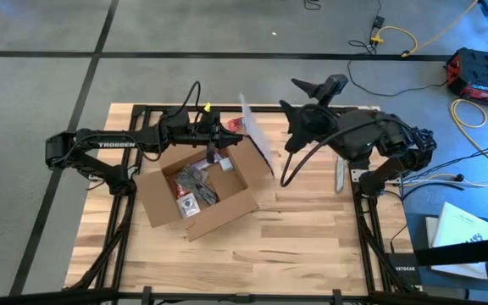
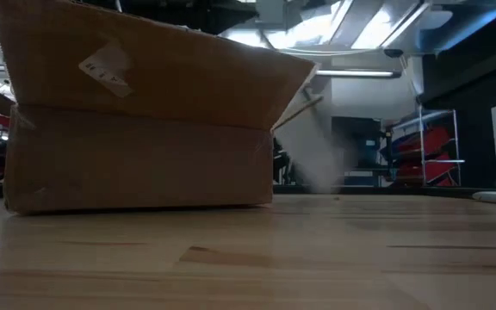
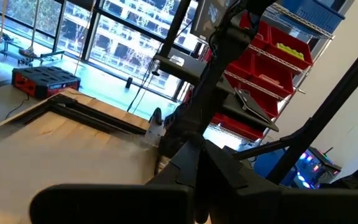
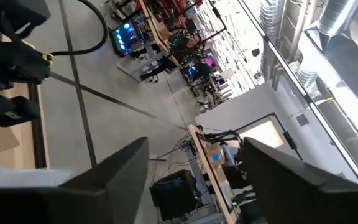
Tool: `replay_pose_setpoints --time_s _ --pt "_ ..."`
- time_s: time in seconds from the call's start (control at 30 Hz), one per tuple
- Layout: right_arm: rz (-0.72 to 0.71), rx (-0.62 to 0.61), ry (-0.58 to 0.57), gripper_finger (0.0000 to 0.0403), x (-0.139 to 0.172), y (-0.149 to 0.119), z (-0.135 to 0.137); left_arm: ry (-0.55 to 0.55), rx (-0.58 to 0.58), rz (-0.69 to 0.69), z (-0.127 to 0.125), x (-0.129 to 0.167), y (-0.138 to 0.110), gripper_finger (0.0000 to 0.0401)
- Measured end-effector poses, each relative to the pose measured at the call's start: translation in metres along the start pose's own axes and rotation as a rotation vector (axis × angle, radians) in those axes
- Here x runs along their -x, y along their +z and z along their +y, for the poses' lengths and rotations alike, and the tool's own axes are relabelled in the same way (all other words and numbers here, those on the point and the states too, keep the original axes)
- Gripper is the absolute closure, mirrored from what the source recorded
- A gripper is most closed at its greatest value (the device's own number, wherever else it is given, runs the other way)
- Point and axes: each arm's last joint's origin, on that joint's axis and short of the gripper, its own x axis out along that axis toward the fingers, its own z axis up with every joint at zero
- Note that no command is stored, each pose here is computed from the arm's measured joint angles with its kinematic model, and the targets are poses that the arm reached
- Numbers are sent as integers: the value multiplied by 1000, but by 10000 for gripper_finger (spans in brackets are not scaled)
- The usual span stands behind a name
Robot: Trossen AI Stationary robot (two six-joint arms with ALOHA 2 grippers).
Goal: Unpack boxes
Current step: Open the transparent zip bag
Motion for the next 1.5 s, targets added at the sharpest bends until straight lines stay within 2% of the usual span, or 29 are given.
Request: replay_pose_setpoints --time_s 0.2,0.43,0.53,0.83,0.9,0.97,1.03,1.23,1.5 --pt "6 -11 -5 100 0 0 0 -3 0 2 -1 0 0 401" --pt "-8 -33 13 103 -3 -1 0 -3 -3 2 -1 0 0 401" --pt "-25 -80 43 104 -10 -3 -1 -12 -11 6 -1 0 -1 401" --pt "-49 -170 139 102 -50 -13 -2 -205 -32 82 -8 0 -3 401" --pt "-49 -229 167 102 -59 -15 0 -232 -49 111 -9 0 -6 401" --pt "-63 -267 241 102 -65 -19 1 -261 -57 142 -12 0 -10 401" --pt "-84 -280 374 102 -72 -26 5 -302 -53 169 -16 -1 -12 401" --pt "-2 -372 702 102 -97 -43 24 -460 -58 282 -28 -1 -24 401" --pt "-14 -363 1095 102 -114 -44 59 -493 -84 390 -35 1 -39 401"
